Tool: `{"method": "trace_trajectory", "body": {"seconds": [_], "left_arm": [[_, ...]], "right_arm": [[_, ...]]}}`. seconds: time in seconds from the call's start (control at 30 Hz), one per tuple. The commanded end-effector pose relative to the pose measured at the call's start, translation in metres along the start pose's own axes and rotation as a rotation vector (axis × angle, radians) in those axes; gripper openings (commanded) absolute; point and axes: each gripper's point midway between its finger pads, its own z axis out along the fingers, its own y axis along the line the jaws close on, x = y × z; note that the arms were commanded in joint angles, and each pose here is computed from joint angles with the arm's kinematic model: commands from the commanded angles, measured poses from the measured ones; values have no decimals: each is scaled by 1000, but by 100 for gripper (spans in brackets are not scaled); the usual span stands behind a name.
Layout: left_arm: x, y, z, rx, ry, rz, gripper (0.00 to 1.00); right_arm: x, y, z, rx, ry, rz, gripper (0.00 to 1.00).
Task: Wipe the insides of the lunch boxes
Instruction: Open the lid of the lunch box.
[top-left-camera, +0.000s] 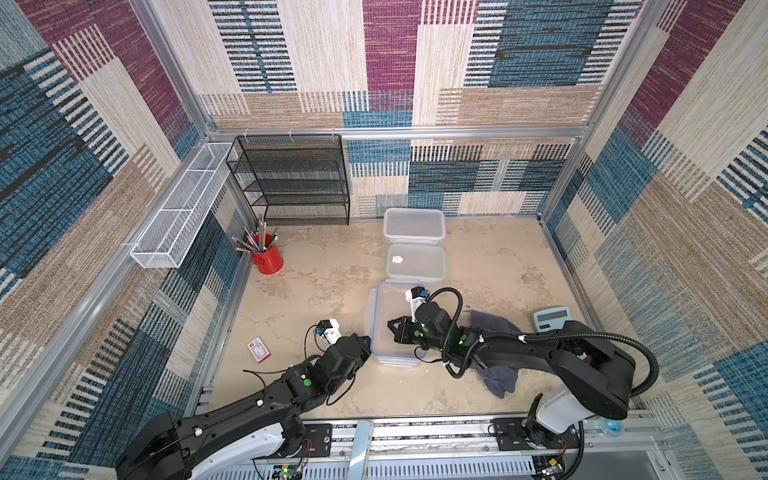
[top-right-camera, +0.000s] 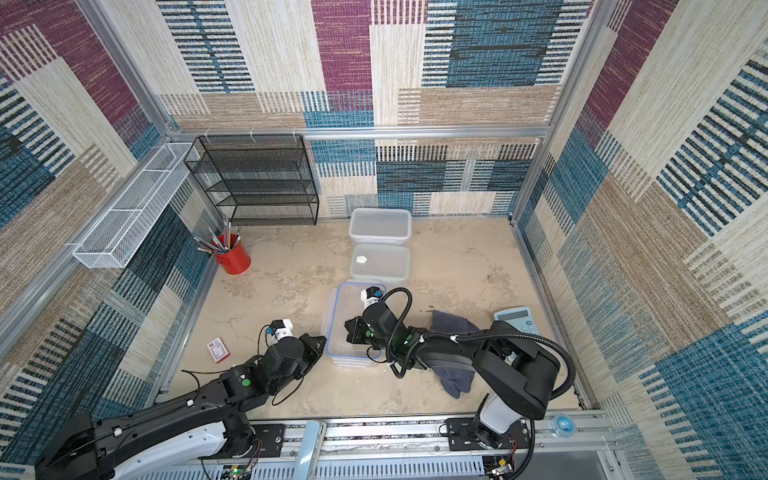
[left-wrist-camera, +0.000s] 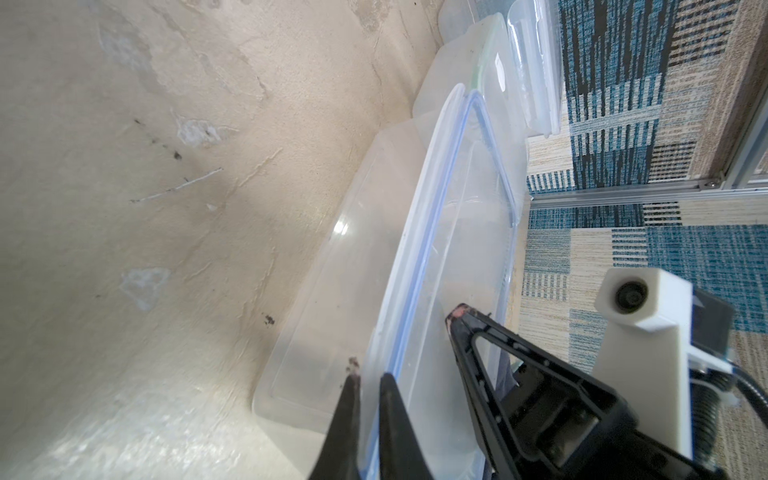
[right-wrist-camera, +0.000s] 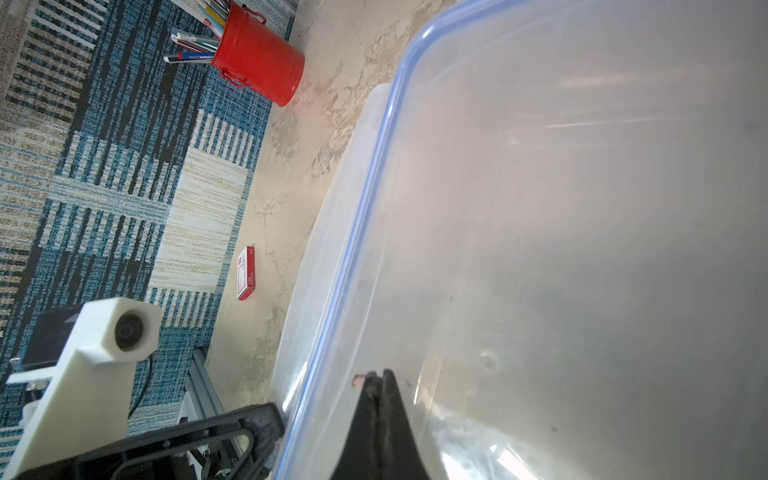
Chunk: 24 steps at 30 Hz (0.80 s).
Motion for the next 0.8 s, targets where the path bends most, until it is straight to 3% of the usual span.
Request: {"method": "trace_trajectory", "body": {"seconds": [0.0, 0.13, 0.3, 0.47, 0.77], "left_arm": [[-9, -22, -2, 68, -36, 11, 0], [-10, -26, -4, 81, -39, 21, 0], [-11, -35, -7, 111, -39, 39, 0], [-12, -51, -11, 157, -33, 43, 0], [-7, -97, -20, 306, 12, 66, 0]], "right_arm": [[44, -62, -14, 271, 190, -28, 1], [25, -44, -21, 255, 147, -71, 14], [-7, -13, -38, 214, 71, -114, 39], [-34, 11, -62, 186, -12, -132, 47], [-66, 30, -117, 163, -153, -127, 84]]}}
